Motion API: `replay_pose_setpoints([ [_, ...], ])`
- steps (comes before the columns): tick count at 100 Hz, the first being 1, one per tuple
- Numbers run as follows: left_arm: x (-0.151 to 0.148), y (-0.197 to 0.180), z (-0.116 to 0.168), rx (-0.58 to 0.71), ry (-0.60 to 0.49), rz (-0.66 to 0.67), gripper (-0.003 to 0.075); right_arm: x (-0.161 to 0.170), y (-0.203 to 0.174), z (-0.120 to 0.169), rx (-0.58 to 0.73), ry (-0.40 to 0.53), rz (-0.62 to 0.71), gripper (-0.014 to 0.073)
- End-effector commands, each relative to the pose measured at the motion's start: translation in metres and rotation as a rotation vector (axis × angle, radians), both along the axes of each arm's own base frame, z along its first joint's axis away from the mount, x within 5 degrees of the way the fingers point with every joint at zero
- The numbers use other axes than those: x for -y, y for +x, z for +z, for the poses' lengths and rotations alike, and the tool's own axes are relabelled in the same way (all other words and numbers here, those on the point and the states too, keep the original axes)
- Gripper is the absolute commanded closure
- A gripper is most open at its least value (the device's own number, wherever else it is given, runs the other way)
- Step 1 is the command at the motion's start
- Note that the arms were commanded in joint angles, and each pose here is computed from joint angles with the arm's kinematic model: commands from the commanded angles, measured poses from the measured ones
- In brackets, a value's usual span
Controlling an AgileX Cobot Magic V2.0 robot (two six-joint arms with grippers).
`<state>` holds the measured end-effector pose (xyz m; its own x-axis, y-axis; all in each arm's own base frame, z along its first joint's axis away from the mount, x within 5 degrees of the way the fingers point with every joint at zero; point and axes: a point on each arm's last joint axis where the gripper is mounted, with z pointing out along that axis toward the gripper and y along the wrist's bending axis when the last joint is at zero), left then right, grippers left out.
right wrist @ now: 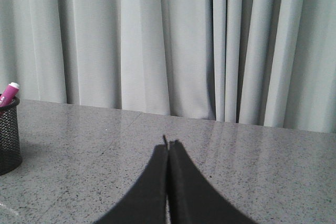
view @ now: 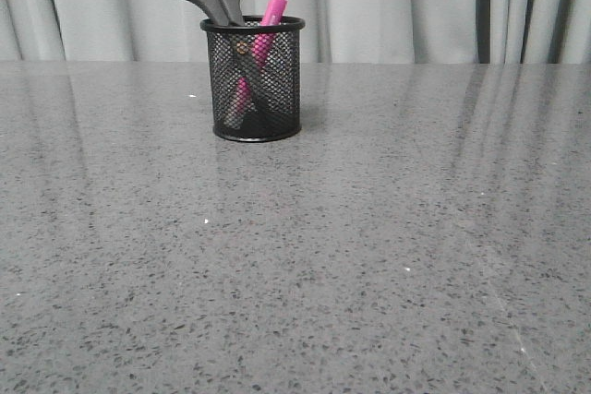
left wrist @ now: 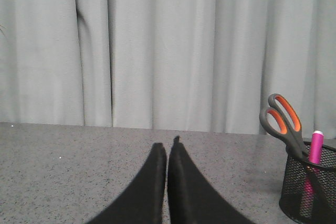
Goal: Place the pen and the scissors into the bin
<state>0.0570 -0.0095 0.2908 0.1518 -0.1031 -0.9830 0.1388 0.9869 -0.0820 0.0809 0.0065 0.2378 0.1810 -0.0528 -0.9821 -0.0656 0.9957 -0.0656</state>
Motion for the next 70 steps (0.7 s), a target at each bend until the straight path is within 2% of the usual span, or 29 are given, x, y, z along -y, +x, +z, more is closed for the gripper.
replay_pose_setpoints([
  [1,-0.003,-0.001,0.011,0.037,-0.031,0.03,0.0742,0.0,-0.001,0.015,0.095,-0.008,-0.004,0.0663],
  [42,-0.003,-0.001,0.01,0.036,-0.03,0.029,0.0742,0.0,-0.001,0.015,0.095,-0.008,-0.004,0.0663],
  [51,-0.003,-0.001,0.009,0.034,0.032,0.038,0.0742,0.0,-0.001,0.015,0.095,-0.008,-0.004,0.0663],
  [55,-0.003,0.0,0.007,0.024,0.078,0.046,0.0742,0.0,-0.001,0.015,0.095,-0.008,-0.004,0.0663],
  [56,-0.003,0.0,0.006,0.019,0.048,0.04,0.0742,0.0,-0.001,0.015,0.095,-0.008,-0.004,0.0663],
  [57,-0.003,0.0,0.005,0.016,0.076,0.048,0.0742,0.0,-0.001,0.015,0.095,-0.008,-0.004,0.0663],
  [58,-0.003,0.0,0.005,0.013,0.042,0.044,0.0742,0.0,-0.001,0.015,0.095,-0.008,-0.004,0.0663],
  [59,-0.004,0.001,0.004,0.012,0.073,0.052,0.0742,0.0,-0.001,0.015,0.095,-0.008,-0.004,0.0663],
  [70,-0.005,0.004,-0.011,-0.038,0.041,0.069,0.0742,0.0,-0.001,0.015,0.095,-0.008,-0.004,0.0663],
])
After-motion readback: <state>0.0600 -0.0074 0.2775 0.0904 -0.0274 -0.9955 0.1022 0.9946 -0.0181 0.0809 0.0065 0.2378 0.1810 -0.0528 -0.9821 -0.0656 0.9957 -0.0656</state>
